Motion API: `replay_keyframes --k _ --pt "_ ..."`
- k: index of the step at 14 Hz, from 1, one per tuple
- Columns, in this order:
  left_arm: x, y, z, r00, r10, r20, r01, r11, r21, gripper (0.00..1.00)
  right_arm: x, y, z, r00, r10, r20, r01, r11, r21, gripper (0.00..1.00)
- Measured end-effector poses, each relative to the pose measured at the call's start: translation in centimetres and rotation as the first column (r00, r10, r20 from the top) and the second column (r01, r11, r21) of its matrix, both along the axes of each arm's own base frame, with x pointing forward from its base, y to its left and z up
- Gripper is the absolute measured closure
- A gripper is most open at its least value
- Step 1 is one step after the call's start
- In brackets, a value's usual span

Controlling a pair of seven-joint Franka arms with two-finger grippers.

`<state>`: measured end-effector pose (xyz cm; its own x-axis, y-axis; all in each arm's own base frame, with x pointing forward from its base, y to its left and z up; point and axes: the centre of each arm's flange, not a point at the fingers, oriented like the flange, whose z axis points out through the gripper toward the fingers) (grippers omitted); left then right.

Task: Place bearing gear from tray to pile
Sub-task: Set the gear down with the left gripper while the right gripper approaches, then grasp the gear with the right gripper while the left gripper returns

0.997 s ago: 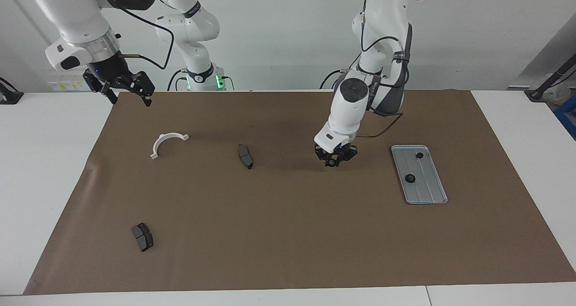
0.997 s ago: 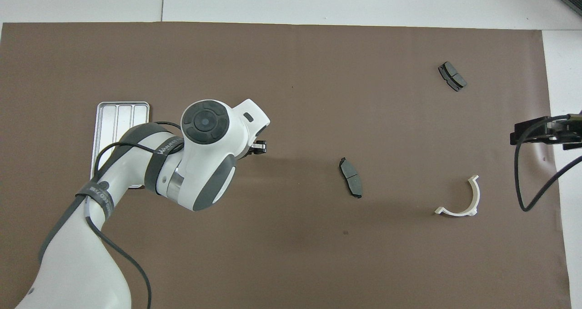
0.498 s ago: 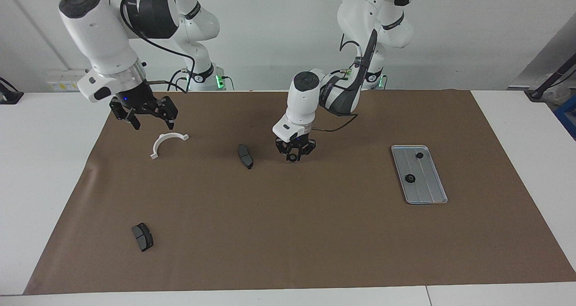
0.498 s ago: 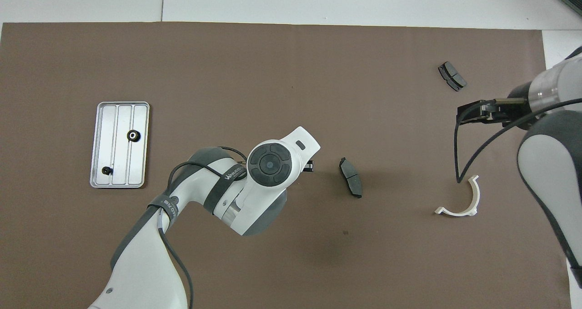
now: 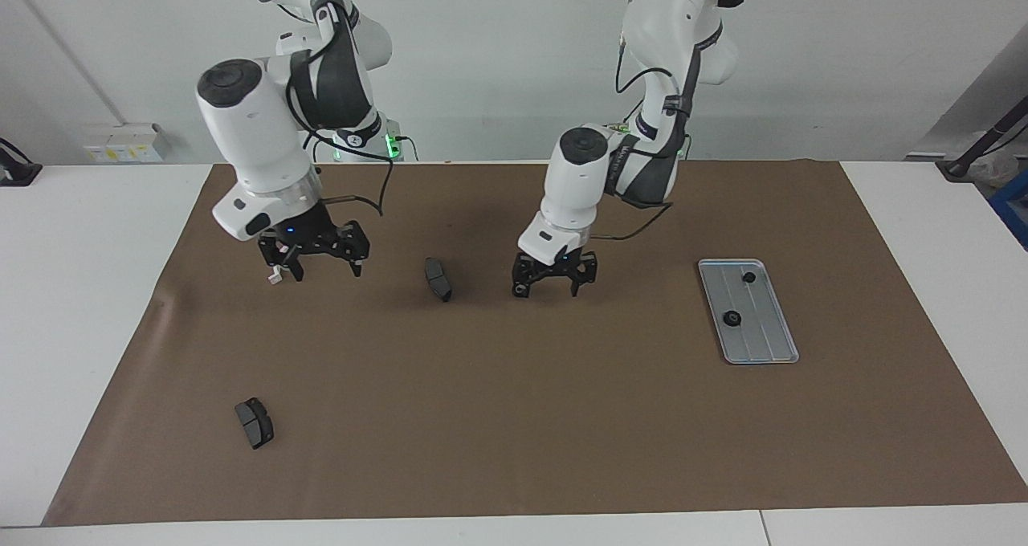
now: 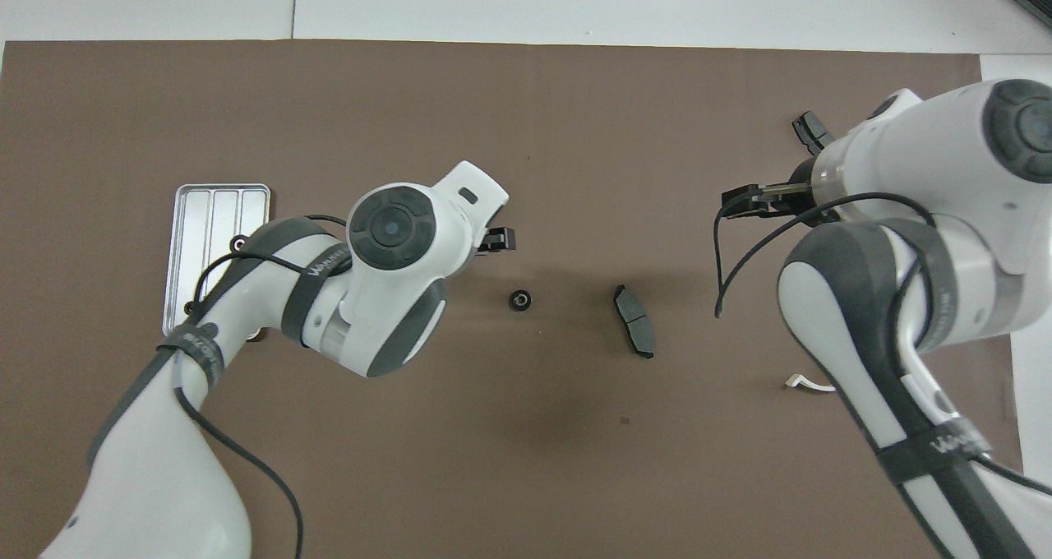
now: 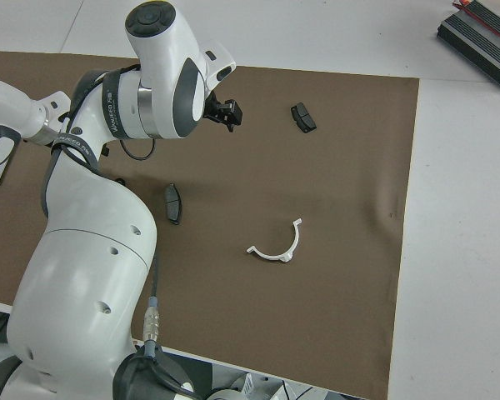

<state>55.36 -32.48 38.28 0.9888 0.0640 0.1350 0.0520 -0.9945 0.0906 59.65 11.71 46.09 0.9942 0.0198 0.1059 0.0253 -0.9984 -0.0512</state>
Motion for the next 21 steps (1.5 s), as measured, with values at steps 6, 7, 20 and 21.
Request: replay_keyframes --k 6,7,20,21 --pt "6.0 19.2 2.6 1.000 -0.013 -0.014 0.013 0.998 0.060 0.00 -3.4 16.8 -6.1 1.000 -0.002 0.019 0.002 1.000 0.029 0.00" --pt "6.2 21.2 2.2 0.999 -0.046 -0.022 0.048 0.996 0.069 0.00 -4.1 18.8 -7.1 1.000 0.008 0.025 -0.009 0.999 0.033 0.00" --pt "3.4 31.1 -6.0 0.984 0.170 -0.056 -0.167 0.984 0.059 0.02 -8.0 26.9 -17.0 0.996 0.086 0.005 -0.086 0.996 0.003 0.05" --pt "3.4 31.0 -6.5 0.972 0.230 -0.052 -0.227 0.972 0.052 0.04 -8.0 26.8 -17.0 0.996 0.089 0.006 -0.089 0.996 0.000 0.10"
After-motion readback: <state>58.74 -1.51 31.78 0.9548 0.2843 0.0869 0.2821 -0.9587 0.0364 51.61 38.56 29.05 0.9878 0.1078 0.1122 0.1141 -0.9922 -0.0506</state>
